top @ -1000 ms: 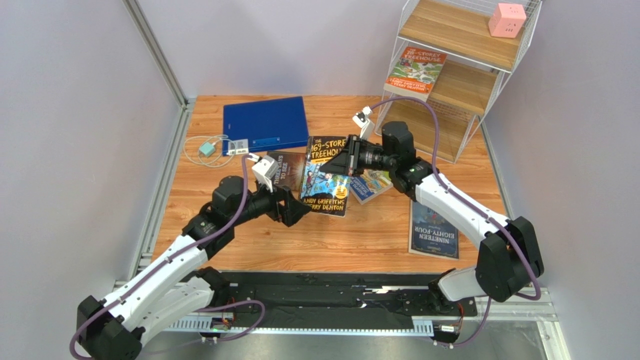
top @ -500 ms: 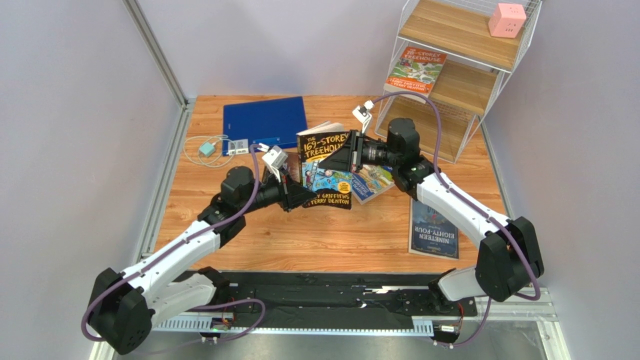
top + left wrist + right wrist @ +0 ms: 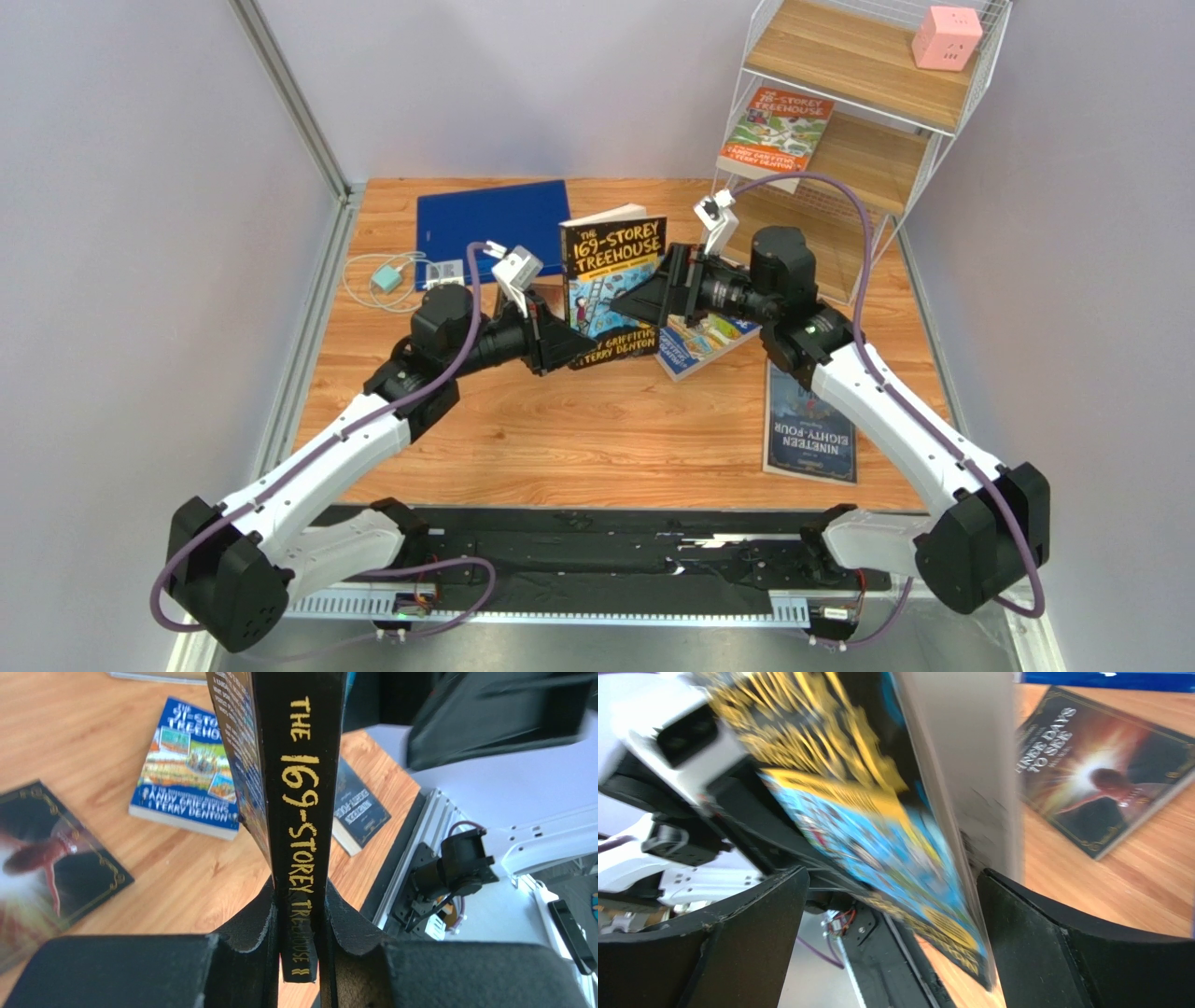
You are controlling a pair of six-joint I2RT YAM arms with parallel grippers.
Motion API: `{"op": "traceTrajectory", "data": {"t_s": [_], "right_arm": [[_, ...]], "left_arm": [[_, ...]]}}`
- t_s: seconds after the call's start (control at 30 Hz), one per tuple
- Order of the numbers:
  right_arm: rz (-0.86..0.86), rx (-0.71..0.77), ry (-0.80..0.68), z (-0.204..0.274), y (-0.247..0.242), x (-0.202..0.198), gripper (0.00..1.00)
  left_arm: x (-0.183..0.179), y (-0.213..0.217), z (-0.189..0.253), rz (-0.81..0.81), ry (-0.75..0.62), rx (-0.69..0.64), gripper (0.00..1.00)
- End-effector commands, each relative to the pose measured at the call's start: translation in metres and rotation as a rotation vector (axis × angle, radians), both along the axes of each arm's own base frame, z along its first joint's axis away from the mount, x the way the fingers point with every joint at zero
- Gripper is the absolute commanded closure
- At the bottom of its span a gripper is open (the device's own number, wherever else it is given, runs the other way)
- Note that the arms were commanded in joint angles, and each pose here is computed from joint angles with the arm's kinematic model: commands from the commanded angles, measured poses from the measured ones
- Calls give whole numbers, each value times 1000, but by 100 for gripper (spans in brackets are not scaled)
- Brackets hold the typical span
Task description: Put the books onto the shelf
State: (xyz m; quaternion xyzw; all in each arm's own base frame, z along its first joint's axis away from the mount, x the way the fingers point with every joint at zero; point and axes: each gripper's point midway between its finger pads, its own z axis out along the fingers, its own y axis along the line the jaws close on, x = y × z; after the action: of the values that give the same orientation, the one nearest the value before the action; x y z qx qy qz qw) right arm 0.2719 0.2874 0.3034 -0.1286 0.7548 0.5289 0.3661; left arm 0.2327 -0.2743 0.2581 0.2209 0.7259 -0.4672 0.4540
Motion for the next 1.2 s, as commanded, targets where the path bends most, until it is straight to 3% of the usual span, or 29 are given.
{"op": "traceTrajectory", "data": {"t_s": [0.0,0.33,0.5,0.8,1.17], "right_arm": [[-79,-27,-40,-13,-26,7,0],[-40,130,-159,2,-40,-5,0],[-7,189,-226,12,-40,-16,0],[28,202,-209,4,-41,-31,0],[-45,219,-216,25,-50,-34,14]], "left_arm": [[-4,-11,67,-112,-197,-114,100],[-26,-34,105,-384,-246,-202,100],[-23,-37,111,-396,-260,-211,100],[-5,-37,121,-382,-259,-260,100],[12,-46,104,-368,-196,-255,100]]}}
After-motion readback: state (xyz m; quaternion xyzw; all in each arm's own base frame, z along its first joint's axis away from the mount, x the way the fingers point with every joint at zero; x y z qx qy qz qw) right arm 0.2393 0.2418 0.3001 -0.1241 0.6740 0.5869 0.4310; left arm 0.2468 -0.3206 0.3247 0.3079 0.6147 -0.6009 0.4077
